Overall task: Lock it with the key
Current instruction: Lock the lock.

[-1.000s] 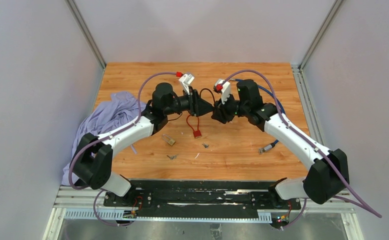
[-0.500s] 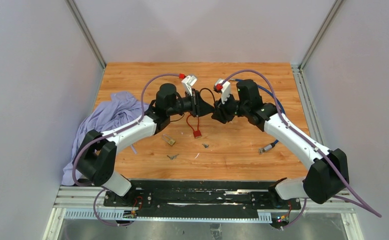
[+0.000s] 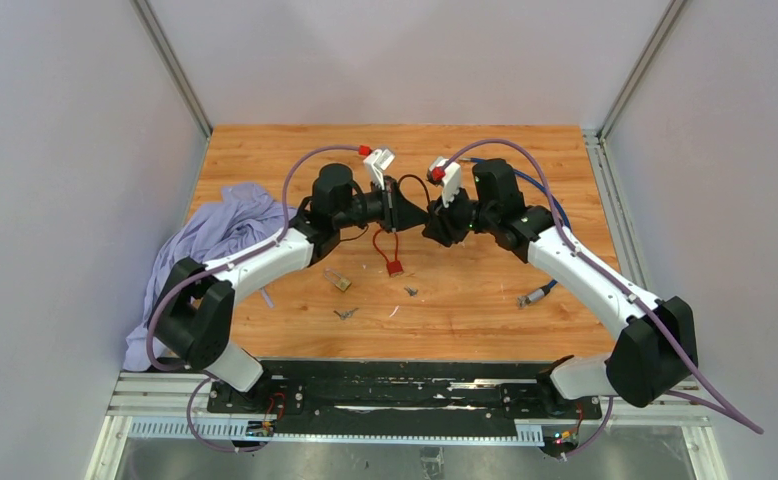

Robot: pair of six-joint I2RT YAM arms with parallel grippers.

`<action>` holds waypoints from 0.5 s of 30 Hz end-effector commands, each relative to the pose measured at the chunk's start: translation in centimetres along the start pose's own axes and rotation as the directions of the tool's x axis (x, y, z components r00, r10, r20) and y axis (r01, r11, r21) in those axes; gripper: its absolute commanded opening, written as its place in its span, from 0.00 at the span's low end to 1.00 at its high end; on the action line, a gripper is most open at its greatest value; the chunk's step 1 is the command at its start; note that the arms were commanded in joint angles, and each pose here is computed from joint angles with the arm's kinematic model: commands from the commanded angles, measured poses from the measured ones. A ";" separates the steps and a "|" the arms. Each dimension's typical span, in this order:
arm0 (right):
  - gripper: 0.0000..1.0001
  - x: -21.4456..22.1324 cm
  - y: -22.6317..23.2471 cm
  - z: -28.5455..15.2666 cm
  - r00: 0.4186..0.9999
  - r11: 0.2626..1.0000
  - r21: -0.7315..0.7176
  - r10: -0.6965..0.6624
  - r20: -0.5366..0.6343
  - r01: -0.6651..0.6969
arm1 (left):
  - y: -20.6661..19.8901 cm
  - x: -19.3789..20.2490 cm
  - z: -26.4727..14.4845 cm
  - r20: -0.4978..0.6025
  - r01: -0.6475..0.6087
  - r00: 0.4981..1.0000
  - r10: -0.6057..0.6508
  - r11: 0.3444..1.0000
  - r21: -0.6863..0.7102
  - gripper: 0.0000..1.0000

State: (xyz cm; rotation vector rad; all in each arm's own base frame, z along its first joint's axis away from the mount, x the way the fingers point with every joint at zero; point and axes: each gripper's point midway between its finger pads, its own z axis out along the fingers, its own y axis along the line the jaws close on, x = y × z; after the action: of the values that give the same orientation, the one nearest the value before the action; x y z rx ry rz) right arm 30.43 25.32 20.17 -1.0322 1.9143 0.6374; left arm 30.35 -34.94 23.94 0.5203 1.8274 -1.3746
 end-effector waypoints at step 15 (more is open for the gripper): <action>0.60 -1.6 1.6 -3.5 0.986 0.968 -0.250 0.046 0.159 -0.005 | -4.0 -4.4 -1.9 0.116 -0.086 0.991 0.062 0.973 0.213 0.00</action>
State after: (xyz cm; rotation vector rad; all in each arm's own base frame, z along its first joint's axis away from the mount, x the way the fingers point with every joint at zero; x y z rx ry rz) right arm 29.67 24.17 22.03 -1.0500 1.8261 0.8110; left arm 30.64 -34.04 26.53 0.5553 1.7205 -1.4632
